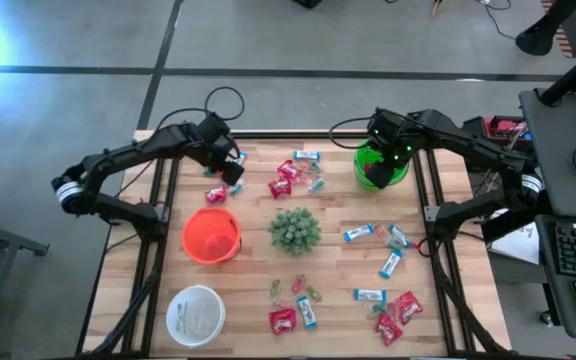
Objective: Sort candy
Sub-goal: Put the blue gummy into the orange bucket
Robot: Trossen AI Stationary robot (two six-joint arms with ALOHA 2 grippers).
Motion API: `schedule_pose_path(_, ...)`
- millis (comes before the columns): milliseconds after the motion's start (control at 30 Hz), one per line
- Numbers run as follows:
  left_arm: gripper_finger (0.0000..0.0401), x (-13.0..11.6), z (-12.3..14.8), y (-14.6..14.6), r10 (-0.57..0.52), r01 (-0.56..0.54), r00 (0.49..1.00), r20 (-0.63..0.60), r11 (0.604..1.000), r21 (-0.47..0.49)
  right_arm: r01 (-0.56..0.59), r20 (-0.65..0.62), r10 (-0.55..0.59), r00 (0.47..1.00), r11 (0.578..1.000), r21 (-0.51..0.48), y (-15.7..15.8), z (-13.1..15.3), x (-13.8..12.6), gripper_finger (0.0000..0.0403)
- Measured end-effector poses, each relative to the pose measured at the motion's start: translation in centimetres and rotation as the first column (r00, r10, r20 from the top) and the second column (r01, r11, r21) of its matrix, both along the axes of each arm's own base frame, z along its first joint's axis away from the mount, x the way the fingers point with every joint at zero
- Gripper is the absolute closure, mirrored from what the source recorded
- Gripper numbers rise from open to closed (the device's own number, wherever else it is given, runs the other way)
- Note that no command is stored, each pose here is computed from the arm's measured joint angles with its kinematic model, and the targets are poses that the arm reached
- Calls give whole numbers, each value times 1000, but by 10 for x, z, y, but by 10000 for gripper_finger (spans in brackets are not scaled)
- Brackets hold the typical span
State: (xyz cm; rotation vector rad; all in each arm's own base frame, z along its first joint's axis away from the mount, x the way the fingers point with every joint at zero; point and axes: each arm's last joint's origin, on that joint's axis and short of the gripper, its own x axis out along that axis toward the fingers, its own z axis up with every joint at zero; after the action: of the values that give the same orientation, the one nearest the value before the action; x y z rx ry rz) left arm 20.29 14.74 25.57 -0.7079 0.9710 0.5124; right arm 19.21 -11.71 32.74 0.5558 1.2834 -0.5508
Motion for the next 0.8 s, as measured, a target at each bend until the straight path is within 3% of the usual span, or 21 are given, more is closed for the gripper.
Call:
schedule_pose_path(233,184,11,-12,8,-102,103,991,-84,995,3,0,-26,1,1000,1000,16,2,-1,-2,232)
schedule_pose_path(800,184,27,-53,19,-163,164,966,-200,986,-15,26,-24,-26,999,999,20,2,0,-3,232)
